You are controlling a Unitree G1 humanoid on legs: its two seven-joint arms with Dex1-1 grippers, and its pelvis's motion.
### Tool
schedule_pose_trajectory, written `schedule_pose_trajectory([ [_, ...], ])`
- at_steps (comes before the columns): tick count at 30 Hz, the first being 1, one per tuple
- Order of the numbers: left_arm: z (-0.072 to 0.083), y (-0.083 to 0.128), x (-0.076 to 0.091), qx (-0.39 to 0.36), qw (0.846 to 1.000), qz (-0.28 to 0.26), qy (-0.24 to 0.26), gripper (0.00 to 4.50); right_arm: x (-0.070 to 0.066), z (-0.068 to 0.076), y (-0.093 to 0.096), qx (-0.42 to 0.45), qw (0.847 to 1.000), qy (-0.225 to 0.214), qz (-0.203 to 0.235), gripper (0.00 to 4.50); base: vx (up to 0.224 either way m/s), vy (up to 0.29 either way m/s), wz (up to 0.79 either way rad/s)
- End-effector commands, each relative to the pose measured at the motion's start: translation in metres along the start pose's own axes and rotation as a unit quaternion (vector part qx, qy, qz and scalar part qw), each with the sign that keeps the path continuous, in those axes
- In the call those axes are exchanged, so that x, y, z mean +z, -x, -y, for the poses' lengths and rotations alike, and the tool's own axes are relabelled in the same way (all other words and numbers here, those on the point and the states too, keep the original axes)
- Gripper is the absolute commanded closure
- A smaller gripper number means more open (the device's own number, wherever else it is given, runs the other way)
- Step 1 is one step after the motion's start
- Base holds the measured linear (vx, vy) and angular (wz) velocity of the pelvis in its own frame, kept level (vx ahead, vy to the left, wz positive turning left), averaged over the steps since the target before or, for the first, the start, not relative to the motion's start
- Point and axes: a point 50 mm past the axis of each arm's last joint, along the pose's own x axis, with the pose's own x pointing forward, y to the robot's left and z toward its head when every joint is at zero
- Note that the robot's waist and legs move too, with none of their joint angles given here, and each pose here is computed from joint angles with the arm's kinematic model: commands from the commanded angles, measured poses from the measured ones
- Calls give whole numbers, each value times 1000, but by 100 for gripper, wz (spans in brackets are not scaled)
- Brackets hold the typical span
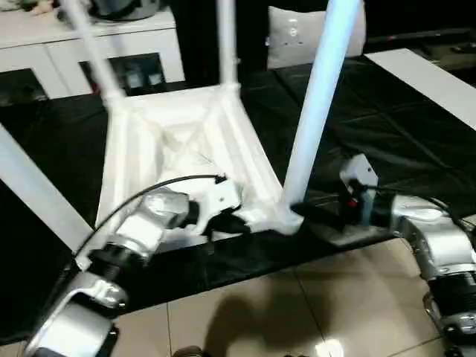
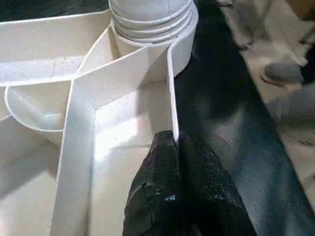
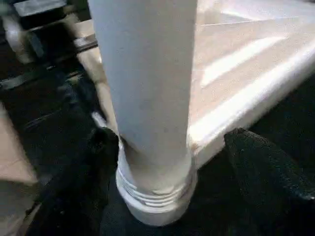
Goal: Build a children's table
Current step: Rotate leg to tighten
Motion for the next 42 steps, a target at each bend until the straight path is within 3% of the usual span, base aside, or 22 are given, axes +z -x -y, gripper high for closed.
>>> schedule_pose_trajectory([
  [1, 10, -7, 1, -59, 998, -15, -30, 450, 5, -4, -1, 42, 999, 8, -3, 110, 0, 0, 0],
  [2, 12, -4, 0, -83, 995, -25, -44, 450, 5, -8, -1, 81, 997, 6, -9, 112, 0, 0, 0],
  [14, 19, 4, -3, -147, 984, -46, -84, 450, 1, -18, -10, 171, 985, -5, -19, 203, 0, 0, 0],
  [19, 20, 4, -4, -153, 984, -45, -85, 450, 0, -19, -12, 179, 984, -10, -14, 249, 0, 0, 0],
  [26, 22, 4, -5, -147, 987, -27, -49, 450, -1, -27, -14, 192, 981, -38, 7, 257, 0, 0, 0],
  [32, 15, 1, 2, -65, 997, 10, 47, 450, 1, -16, -44, -2, 997, -73, 20, 257, 0, 0, 0],
  [35, 12, -4, 6, -24, 997, 19, 74, 450, 4, -12, -60, -78, 990, -111, 24, 258, 0, 0, 0],
  [42, 2, -22, 21, 64, 989, 42, 126, 450, 8, -7, -92, -200, 967, -154, 20, 258, 0, 0, 0],
])
